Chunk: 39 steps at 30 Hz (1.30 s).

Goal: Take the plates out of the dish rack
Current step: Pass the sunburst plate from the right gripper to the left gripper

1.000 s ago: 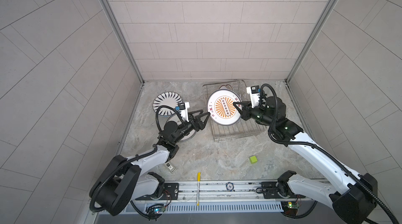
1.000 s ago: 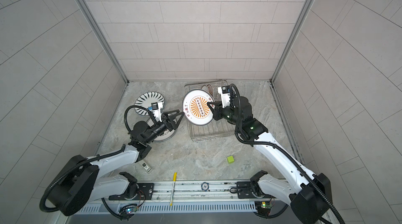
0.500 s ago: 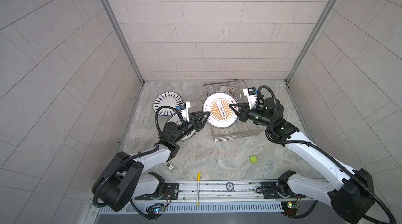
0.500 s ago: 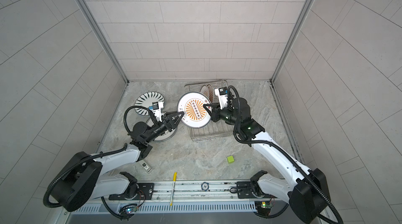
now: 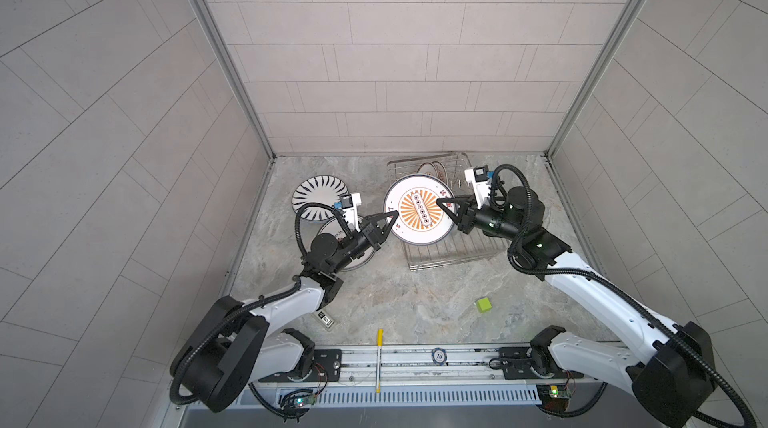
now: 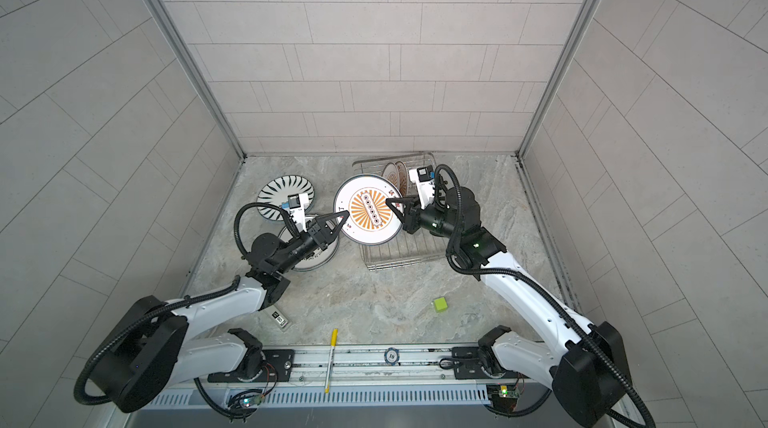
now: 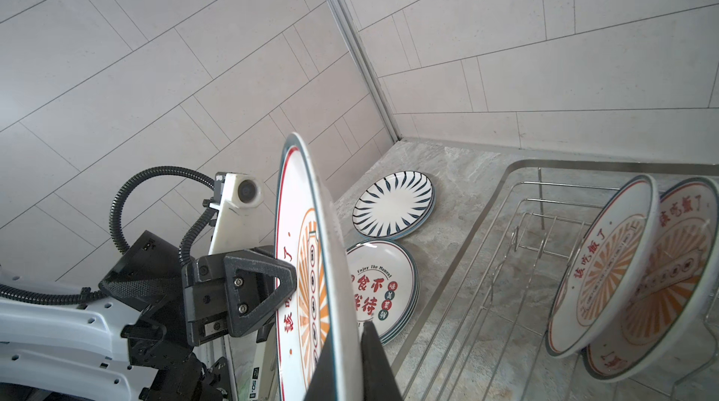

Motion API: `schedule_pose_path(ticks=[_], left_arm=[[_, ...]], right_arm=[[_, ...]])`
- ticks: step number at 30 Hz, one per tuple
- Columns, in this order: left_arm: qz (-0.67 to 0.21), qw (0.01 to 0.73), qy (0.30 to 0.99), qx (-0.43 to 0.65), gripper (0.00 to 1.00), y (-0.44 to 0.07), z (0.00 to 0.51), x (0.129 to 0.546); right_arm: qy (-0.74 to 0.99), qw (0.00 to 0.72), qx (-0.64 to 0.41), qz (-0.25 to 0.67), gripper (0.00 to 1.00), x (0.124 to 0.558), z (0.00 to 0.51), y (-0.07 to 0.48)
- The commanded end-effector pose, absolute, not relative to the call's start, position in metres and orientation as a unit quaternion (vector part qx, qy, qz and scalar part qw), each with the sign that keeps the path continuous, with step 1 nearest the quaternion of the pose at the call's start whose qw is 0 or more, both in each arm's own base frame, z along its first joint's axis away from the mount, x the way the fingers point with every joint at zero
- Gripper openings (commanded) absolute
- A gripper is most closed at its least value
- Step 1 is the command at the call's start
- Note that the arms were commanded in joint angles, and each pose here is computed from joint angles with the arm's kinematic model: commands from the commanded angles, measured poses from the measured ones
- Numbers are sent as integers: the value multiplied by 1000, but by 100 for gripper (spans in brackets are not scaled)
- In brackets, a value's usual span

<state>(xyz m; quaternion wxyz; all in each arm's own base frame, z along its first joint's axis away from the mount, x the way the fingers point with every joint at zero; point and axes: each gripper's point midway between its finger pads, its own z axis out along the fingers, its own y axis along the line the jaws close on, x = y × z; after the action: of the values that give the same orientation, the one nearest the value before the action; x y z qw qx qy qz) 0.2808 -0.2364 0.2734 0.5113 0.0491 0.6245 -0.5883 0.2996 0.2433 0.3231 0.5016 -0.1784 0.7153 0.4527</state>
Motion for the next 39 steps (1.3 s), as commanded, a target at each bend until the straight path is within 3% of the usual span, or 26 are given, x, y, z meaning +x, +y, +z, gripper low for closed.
schedule_pose_path(ticks=[1, 8, 12, 15, 17, 21, 26, 39], left_arm=[[-572, 535, 617, 79, 0, -240, 287, 275], [-566, 539, 620, 69, 0, -233, 289, 272], [-569, 538, 619, 62, 0, -232, 291, 271], [-573, 536, 617, 57, 0, -231, 292, 271], [-576, 534, 617, 54, 0, -231, 291, 271], [-575, 535, 617, 49, 0, -229, 291, 270], [-545, 546, 636, 8, 0, -216, 282, 280], [-458, 576, 670, -101, 0, -159, 263, 293]], right_arm=[[712, 506, -180, 452, 2, 302, 327, 249], [718, 503, -183, 444, 11, 301, 324, 249], [724, 502, -185, 435, 24, 300, 320, 249], [729, 502, -182, 428, 40, 302, 316, 248], [730, 503, -182, 426, 60, 302, 315, 248], [741, 505, -169, 409, 74, 307, 310, 244], [764, 512, -138, 367, 99, 318, 302, 231], [792, 519, -143, 288, 100, 331, 291, 242]])
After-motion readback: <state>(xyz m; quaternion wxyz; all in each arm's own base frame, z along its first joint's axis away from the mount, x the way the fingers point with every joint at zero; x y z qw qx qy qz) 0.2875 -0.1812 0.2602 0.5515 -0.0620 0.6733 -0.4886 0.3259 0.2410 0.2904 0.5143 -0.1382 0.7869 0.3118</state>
